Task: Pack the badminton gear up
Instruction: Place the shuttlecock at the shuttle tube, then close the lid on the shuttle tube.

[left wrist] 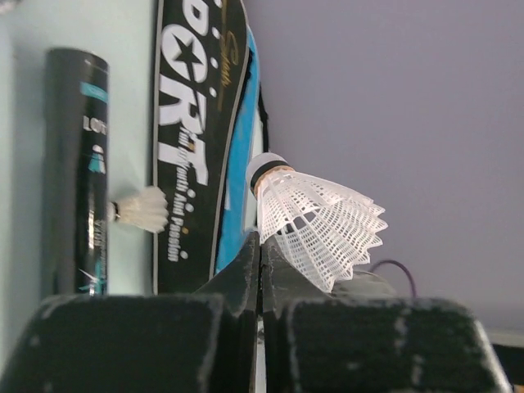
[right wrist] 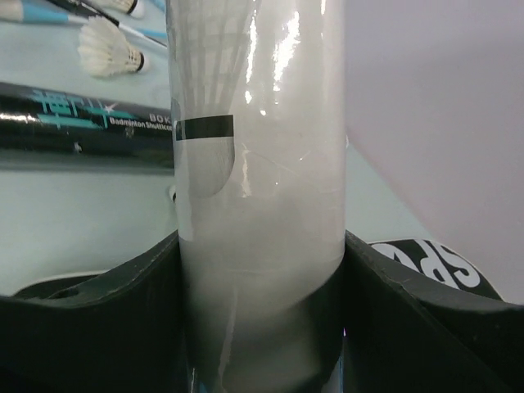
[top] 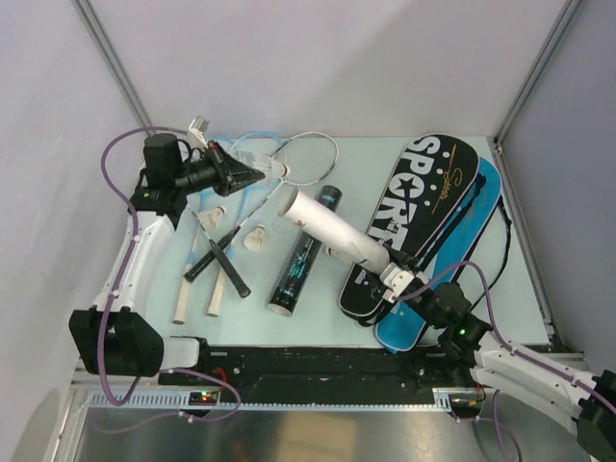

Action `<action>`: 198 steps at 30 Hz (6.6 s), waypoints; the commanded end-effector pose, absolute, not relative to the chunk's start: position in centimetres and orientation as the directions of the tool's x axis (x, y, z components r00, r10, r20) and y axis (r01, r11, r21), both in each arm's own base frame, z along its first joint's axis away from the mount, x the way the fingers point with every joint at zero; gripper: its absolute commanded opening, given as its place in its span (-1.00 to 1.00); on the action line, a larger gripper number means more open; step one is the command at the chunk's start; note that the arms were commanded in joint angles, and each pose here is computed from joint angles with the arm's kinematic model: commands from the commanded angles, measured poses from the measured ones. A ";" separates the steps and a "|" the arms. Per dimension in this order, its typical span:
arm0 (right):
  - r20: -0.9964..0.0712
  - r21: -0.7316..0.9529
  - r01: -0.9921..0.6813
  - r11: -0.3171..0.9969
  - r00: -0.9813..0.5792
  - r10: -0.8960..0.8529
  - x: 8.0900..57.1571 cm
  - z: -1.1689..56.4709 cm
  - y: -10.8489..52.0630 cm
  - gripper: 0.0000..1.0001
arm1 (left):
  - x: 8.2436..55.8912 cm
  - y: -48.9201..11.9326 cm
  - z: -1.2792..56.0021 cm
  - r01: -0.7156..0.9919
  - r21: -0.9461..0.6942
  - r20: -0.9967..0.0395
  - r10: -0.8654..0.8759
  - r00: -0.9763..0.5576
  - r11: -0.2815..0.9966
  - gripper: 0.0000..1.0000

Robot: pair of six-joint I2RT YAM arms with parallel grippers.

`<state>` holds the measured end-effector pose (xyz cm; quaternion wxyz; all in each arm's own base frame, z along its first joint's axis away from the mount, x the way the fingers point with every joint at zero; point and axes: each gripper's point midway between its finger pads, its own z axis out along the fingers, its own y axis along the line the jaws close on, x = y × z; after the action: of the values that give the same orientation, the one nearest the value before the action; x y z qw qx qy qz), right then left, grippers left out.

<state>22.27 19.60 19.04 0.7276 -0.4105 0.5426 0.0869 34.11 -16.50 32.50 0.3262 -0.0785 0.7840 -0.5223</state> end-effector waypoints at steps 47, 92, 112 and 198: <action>-0.740 -0.583 -0.365 0.726 0.607 -0.290 23.2 24.2 17.1 -0.39 | 22.6 -19.5 44.4 0.389 -0.900 -0.435 -0.382 -0.815 0.195 -1.00; -0.676 -0.636 -0.378 0.673 0.693 -0.249 21.9 26.4 19.0 -0.41 | 23.2 -18.9 37.0 0.423 -0.742 -0.618 -0.287 -0.732 0.521 0.39; -0.701 -0.625 -0.420 0.658 0.674 -0.236 21.8 25.8 19.7 -0.40 | 19.8 -21.1 38.5 0.616 -0.575 -0.769 -0.100 -0.631 0.539 -0.47; -0.740 -0.567 -0.536 0.625 0.665 -0.101 20.2 25.9 21.7 -0.41 | 21.7 -22.1 34.8 0.703 -0.353 -0.837 0.127 -0.532 0.617 0.01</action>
<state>20.90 21.46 20.23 0.7615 -0.4498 0.4509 0.1206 21.20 -22.45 33.44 0.3675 0.2480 0.8174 -0.3678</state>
